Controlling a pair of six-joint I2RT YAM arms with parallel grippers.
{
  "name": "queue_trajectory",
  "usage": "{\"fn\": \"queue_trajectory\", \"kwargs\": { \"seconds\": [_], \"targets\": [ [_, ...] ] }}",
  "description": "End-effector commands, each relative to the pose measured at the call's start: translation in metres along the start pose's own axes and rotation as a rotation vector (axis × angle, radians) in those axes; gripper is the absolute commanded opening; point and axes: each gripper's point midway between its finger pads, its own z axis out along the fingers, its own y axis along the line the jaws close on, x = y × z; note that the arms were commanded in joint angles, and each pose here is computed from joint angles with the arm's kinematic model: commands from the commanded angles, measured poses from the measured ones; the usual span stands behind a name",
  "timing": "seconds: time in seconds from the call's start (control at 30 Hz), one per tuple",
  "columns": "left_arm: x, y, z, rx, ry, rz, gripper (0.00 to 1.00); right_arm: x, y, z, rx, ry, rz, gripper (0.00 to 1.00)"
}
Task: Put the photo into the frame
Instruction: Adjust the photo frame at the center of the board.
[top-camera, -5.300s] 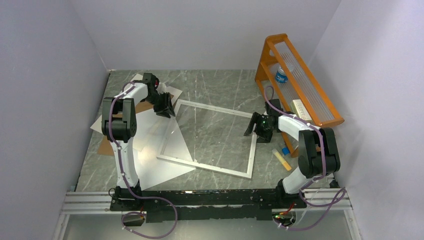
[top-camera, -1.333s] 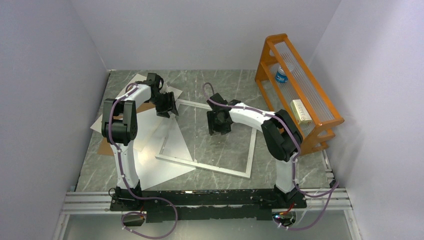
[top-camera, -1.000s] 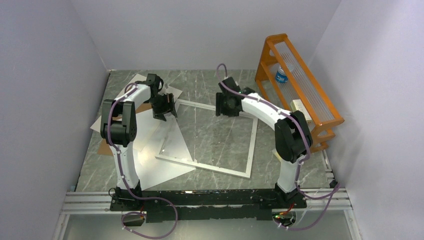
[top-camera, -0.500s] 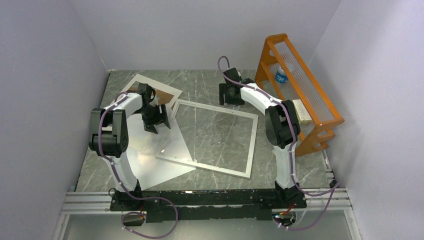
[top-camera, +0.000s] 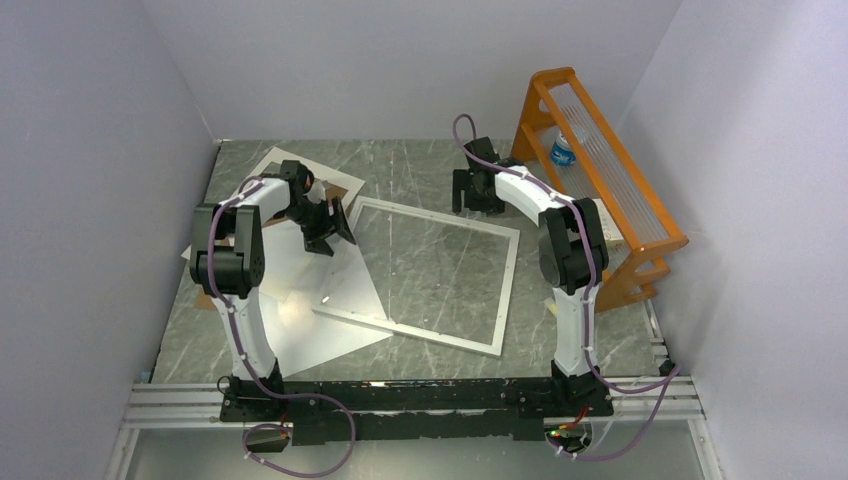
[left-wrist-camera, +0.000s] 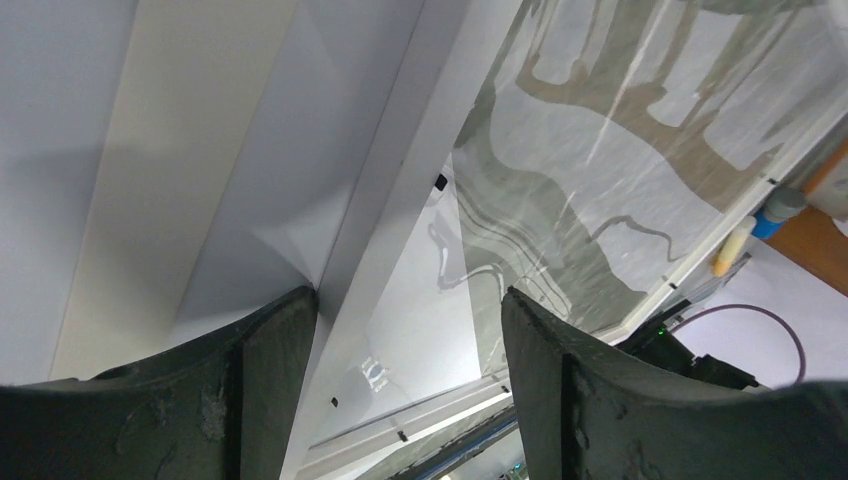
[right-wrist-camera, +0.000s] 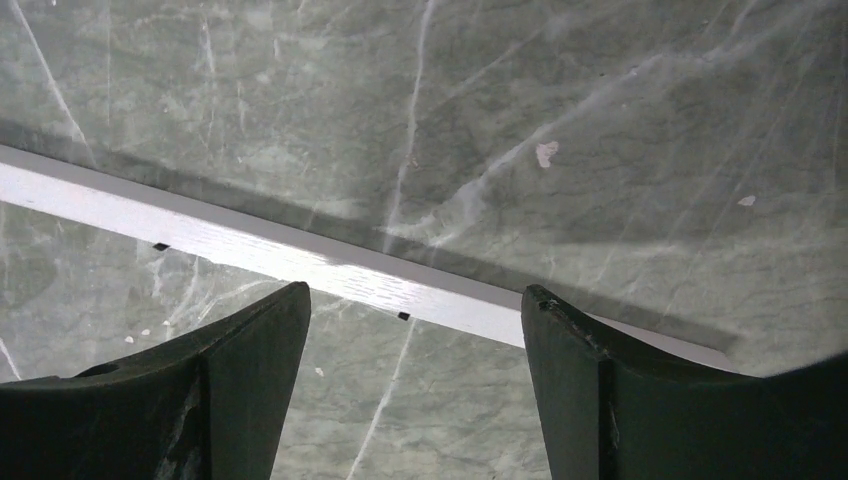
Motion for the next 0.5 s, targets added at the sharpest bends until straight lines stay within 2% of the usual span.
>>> {"fn": "queue_trajectory", "kwargs": {
  "seconds": [0.0, 0.2, 0.33, 0.47],
  "targets": [
    [-0.025, -0.021, 0.010, 0.109, -0.018, 0.057, 0.74, -0.024, 0.000, -0.014, -0.030, -0.055, 0.044, 0.81],
    [-0.049, -0.042, 0.014, 0.206, -0.040, 0.067, 0.73, -0.029, -0.004, -0.012, -0.037, -0.065, 0.080, 0.81],
    [-0.063, -0.034, -0.004, 0.082, -0.131, 0.030, 0.75, -0.036, -0.003, -0.009, -0.057, -0.065, 0.077, 0.81],
    [-0.050, -0.030, -0.040, -0.014, -0.244, -0.001, 0.80, -0.040, -0.002, -0.004, -0.081, -0.055, 0.067, 0.81]
  ]
}}
